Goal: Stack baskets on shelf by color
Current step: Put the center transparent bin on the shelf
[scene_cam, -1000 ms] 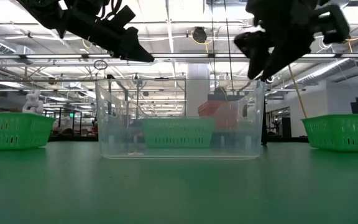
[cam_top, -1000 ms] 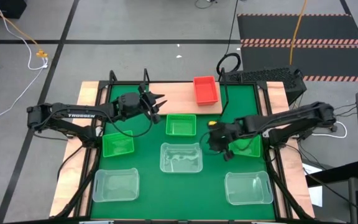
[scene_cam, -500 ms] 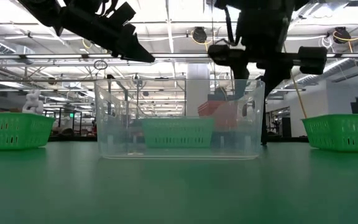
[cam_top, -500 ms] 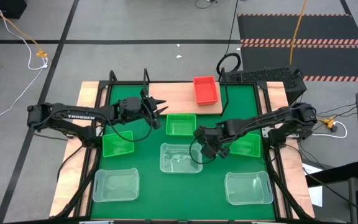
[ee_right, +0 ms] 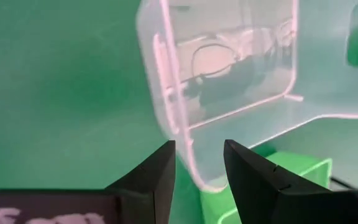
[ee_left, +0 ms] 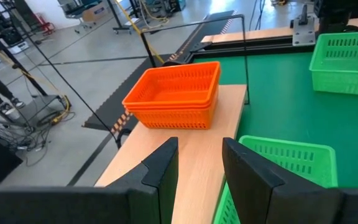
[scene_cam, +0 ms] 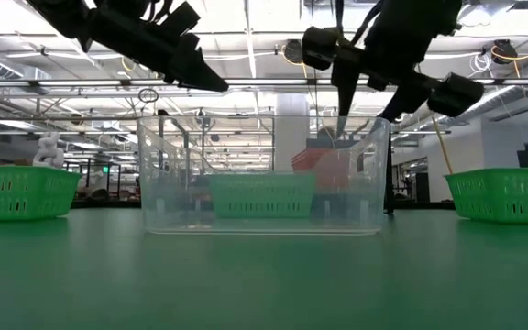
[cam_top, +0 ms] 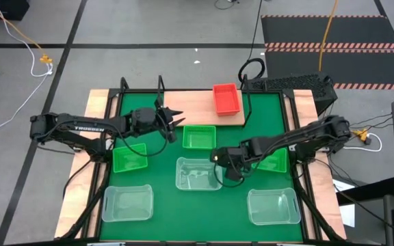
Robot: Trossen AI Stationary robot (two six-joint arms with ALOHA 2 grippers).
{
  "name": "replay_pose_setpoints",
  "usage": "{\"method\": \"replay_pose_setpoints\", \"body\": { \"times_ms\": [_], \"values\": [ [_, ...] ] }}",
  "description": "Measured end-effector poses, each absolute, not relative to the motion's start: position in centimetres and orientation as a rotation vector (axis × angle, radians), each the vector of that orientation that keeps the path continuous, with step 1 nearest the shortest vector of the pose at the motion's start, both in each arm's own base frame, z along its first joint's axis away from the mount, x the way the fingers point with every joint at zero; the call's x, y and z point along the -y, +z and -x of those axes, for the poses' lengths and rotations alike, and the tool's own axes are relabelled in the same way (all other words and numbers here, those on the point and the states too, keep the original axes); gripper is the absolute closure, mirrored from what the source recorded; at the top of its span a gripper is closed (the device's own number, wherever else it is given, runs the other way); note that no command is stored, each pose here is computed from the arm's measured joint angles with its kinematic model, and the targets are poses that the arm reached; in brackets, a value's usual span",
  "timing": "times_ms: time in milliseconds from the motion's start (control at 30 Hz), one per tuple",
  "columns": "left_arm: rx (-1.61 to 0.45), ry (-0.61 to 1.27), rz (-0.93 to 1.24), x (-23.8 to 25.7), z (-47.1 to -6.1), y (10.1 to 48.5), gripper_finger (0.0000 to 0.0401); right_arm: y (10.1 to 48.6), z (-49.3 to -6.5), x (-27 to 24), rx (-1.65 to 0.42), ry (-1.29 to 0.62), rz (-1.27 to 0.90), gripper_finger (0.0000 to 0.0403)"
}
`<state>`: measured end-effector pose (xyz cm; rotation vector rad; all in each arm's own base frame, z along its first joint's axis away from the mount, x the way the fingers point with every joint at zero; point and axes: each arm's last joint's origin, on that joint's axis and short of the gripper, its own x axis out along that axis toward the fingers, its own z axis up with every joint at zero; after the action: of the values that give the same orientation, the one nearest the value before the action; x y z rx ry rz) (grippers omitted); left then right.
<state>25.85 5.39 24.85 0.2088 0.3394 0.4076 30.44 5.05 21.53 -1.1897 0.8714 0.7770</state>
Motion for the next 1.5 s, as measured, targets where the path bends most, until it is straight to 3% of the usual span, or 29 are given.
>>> {"method": "replay_pose_setpoints", "body": {
  "times_ms": [233, 400, 500, 700, 800, 967, 1133, 1300, 1500],
  "values": [
    [-0.340, 0.391, -0.211, -4.8, -25.9, 24.8, 0.0274, 19.0, -31.5, -5.6, -0.851, 0.840, 1.120, 0.0280],
    [-0.347, 0.421, -0.223, -4.5, -26.0, 24.8, 0.0274, 17.9, -31.7, -5.9, -0.898, 0.856, 1.092, 0.0344],
    [-0.358, 0.457, -0.237, -4.3, -25.6, 25.1, 0.0274, 18.6, -31.4, -5.9, -0.865, 0.866, 1.084, 0.0392],
    [-0.259, 0.563, -0.245, -3.3, -23.4, 27.8, 0.0274, 23.5, -30.6, -5.5, -0.643, 0.850, 0.929, 0.0399],
    [-0.186, 0.585, -0.239, -2.7, -21.6, 29.7, 0.0274, 26.5, -30.2, -4.6, -0.563, 0.685, 0.848, 0.0400],
    [-0.130, 0.581, -0.203, -2.2, -18.8, 31.4, 0.0274, 29.4, -30.1, -0.3, -0.583, 0.134, 0.585, 0.0401],
    [-0.130, 0.583, -0.173, -2.2, -17.9, 31.6, 0.0274, 32.8, -32.4, 5.2, -0.596, -0.144, 0.473, 0.0402],
    [-0.154, 0.587, -0.145, -2.2, -18.3, 31.1, 0.0274, 35.4, -35.9, 8.8, -0.667, -0.209, 0.382, 0.0402],
    [-0.220, 0.582, -0.147, -2.2, -18.3, 30.4, 0.0274, 32.3, -38.6, 11.1, -0.826, -0.180, 0.337, 0.0402]
  ]
}}
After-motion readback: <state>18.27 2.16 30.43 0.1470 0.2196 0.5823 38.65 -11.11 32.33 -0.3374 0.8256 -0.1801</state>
